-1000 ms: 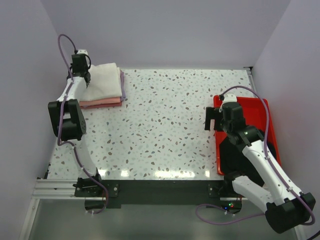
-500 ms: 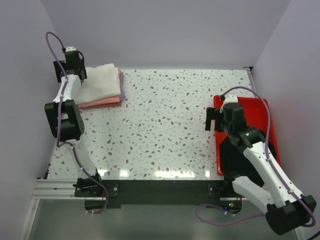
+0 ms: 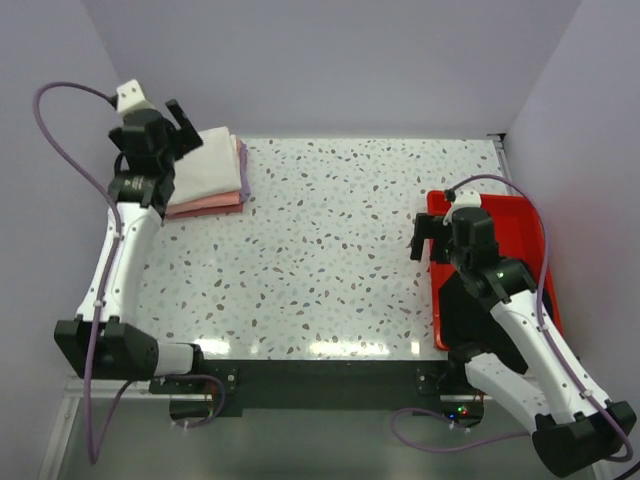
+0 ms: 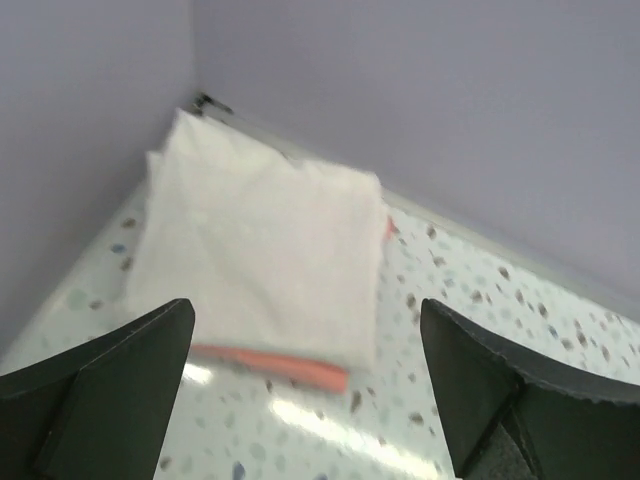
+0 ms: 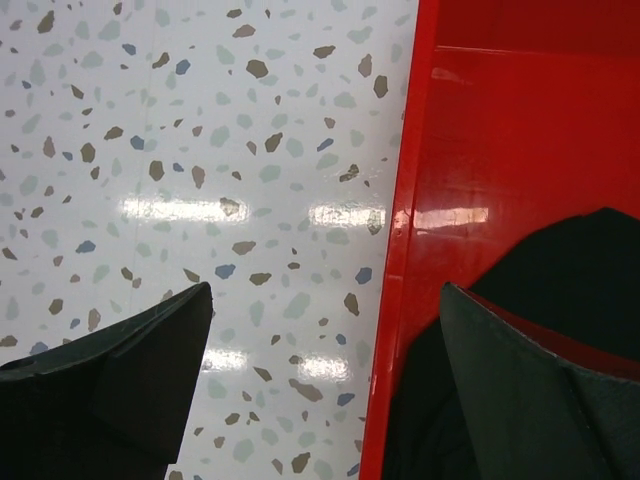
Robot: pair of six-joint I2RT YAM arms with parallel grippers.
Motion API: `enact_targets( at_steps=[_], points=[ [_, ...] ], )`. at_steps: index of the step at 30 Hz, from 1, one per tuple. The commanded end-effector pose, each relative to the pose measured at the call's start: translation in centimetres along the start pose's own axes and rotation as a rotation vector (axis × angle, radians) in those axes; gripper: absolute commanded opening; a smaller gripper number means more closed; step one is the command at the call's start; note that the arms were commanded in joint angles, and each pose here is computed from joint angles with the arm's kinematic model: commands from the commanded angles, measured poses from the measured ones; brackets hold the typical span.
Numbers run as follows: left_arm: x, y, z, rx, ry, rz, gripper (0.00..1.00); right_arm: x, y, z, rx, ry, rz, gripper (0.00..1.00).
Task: Fold and stack the t-shirts
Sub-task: Reset both grippers
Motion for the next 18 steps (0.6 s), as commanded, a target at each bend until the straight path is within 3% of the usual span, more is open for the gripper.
enact_targets(
  at_steps=[1, 2, 3, 5, 6, 11, 15, 18],
  points=[
    [-7.5, -2.8, -1.6, -0.008, -0.059, 0.146, 1.0, 2.0, -1.0, 0.9, 0.055, 0.059, -0.094, 0.99],
    [-11.2, -3.4, -1.4, -0.021, -0.056, 0.21, 1.0, 1.9, -1.0, 0.9, 0.053, 0.063, -0.092, 0.99],
    [-11.0, -5.1, -1.5, -0.057, -0.089, 0.175, 1.0, 1.5, -0.8, 0.7, 0.045, 0.074, -0.087, 0.99],
    [-15.8, -7.2, -2.4, -0.109, -0.059, 0.227, 1.0, 1.3, -0.8, 0.5, 0.032, 0.089, -0.094, 0.99],
    [-15.9, -8.5, -2.2, -0.119, -0.08, 0.197, 1.0, 0.8, -0.6, 0.3, 0.024, 0.093, -0.086, 0.99],
    [-23.1, -13.1, -1.4, -0.146, -0.037, 0.326, 1.0, 0.1, -0.6, -0.9, -0.039, 0.122, -0.098, 0.99],
    [-23.6, -14.1, 1.1, -0.013, -0.045, 0.306, 1.0, -0.7, -0.3, -1.1, -0.033, 0.141, -0.115, 0.99],
    [-23.0, -14.3, 1.4, -0.015, -0.074, 0.263, 1.0, -0.9, 0.0, -1.0, -0.018, 0.153, -0.125, 0.99]
  ],
)
Point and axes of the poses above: each gripper's point midway between its finger pads, its own y axis out along the fingers, its own z axis along the line the jaws close on, x = y × z, the point moved 3 cm from there along -y, back along the fingers, and after that the axes turned 7 degrees about y, right-handed, at the moved point
